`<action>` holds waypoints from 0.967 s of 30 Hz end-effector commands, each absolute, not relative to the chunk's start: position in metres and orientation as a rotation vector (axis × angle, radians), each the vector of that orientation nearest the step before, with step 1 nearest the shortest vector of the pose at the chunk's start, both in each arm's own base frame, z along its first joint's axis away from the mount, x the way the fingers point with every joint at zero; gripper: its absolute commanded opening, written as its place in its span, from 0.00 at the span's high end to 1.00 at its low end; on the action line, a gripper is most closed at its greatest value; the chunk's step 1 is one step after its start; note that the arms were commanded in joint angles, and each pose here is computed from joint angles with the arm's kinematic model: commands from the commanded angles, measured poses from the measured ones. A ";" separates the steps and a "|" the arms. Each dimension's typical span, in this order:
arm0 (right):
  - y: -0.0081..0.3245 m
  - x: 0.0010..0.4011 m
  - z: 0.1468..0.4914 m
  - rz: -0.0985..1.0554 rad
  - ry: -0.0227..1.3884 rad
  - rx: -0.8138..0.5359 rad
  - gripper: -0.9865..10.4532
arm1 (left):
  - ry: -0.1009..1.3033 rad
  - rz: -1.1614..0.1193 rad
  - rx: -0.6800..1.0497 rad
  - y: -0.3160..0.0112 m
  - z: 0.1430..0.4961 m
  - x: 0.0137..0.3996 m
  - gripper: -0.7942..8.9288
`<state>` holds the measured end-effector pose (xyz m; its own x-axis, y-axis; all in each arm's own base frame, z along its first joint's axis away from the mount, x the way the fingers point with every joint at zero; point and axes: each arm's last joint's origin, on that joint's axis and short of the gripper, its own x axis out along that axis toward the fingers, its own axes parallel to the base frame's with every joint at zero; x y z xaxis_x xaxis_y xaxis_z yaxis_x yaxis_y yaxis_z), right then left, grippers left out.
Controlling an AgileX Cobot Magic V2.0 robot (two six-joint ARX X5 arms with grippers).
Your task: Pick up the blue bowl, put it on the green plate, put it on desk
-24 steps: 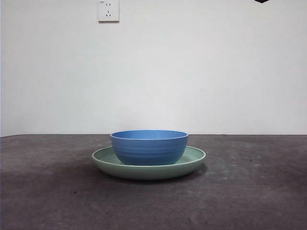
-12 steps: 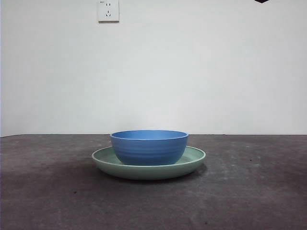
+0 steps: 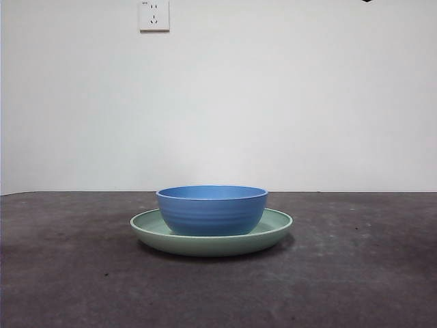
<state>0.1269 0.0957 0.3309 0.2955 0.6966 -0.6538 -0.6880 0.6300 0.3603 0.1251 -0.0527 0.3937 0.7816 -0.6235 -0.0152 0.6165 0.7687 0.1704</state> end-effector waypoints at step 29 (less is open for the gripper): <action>0.098 0.128 0.332 0.935 0.862 0.001 0.91 | 0.014 -0.043 0.162 0.000 0.183 0.094 0.90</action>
<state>0.1269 0.0957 0.3309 0.2955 0.6966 -0.6538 -0.6878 0.6301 0.3605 0.0939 -0.0002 0.1837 0.9988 -0.0423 -0.0227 0.0455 0.9848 0.1674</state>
